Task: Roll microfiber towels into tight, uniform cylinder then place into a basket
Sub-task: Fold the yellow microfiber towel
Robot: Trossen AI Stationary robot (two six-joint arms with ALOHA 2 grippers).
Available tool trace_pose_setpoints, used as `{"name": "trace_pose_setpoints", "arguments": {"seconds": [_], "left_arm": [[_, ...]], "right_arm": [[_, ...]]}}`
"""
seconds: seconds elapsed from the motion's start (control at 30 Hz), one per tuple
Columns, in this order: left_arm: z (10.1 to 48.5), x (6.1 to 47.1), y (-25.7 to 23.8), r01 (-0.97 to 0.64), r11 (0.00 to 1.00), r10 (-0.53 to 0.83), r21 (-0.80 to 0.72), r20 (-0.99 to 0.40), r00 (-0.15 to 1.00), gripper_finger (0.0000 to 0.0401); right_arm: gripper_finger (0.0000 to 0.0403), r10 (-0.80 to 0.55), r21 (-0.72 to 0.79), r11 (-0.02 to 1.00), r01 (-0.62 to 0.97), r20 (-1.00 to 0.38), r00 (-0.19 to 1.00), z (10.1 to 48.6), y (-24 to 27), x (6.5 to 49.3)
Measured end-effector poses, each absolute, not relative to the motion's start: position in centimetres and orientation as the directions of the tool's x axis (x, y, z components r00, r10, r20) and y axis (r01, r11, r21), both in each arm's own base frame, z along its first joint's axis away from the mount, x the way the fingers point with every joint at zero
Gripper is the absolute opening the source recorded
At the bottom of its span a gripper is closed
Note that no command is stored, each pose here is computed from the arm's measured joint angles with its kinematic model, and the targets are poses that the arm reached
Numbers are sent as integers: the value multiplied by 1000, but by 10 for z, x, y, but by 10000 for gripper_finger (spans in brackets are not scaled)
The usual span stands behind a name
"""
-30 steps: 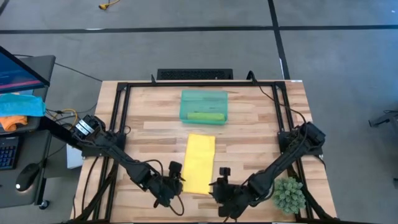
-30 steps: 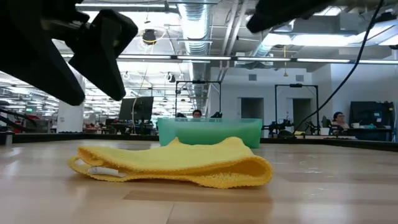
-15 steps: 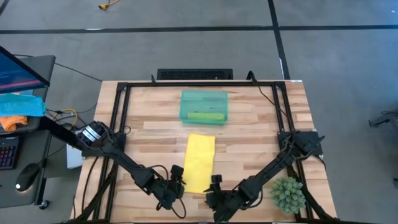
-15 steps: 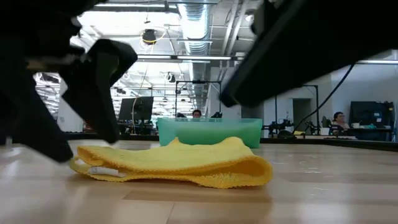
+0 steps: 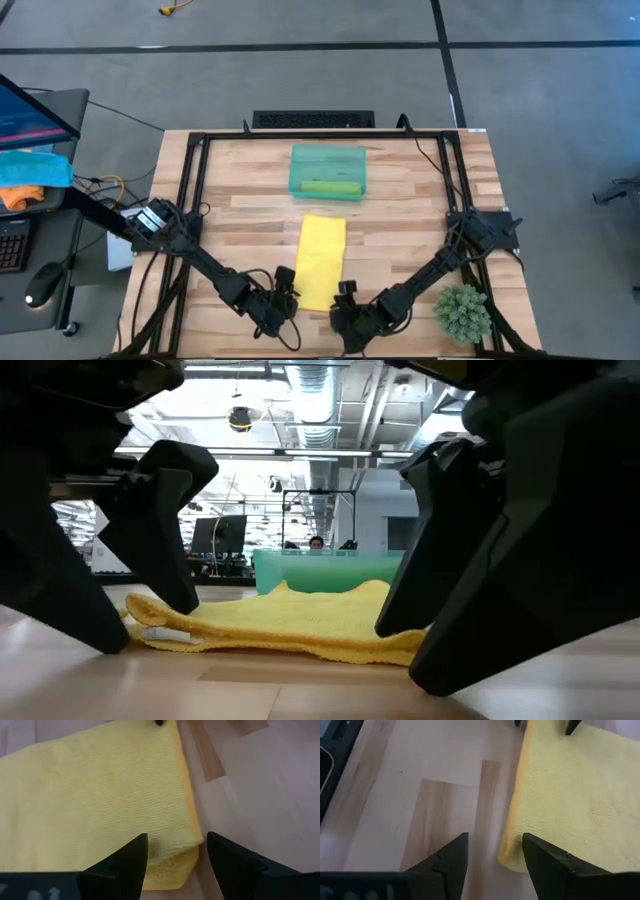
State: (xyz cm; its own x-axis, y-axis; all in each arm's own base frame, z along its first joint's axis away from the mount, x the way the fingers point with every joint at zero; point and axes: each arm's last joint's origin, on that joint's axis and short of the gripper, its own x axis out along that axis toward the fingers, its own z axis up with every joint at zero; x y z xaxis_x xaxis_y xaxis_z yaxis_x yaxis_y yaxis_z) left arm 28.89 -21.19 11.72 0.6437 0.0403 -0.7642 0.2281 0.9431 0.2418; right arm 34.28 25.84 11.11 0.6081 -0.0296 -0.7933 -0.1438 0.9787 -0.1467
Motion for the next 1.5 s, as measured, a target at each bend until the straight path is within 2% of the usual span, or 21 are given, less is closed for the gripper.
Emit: {"name": "trace_pose_setpoints", "arguments": {"seconds": [0.43,0.53,0.67,0.77,0.9,1.17,1.5], "left_arm": [[116,291,-204,215,947,57,238,-784,619,197],[116,291,-204,215,947,56,238,-784,618,196],[115,291,-204,209,951,53,227,-786,616,192],[115,292,-204,220,954,31,204,-796,604,172],[115,293,-202,226,959,4,169,-808,589,121],[114,293,-202,242,957,-10,160,-815,579,13],[118,291,-211,281,945,-23,168,-822,569,4]], "right_arm": [[205,-60,-102,994,-36,-797,601,112,244,352],[189,-67,-91,996,-9,-798,599,111,239,355],[146,-54,-75,997,-11,-805,591,111,237,357],[108,-53,-73,997,-10,-806,590,111,235,357],[67,-57,-76,997,-7,-807,588,111,235,358],[12,-59,-83,997,-12,-805,590,111,235,358],[23,-44,-105,992,-74,-819,572,119,250,353]]}}
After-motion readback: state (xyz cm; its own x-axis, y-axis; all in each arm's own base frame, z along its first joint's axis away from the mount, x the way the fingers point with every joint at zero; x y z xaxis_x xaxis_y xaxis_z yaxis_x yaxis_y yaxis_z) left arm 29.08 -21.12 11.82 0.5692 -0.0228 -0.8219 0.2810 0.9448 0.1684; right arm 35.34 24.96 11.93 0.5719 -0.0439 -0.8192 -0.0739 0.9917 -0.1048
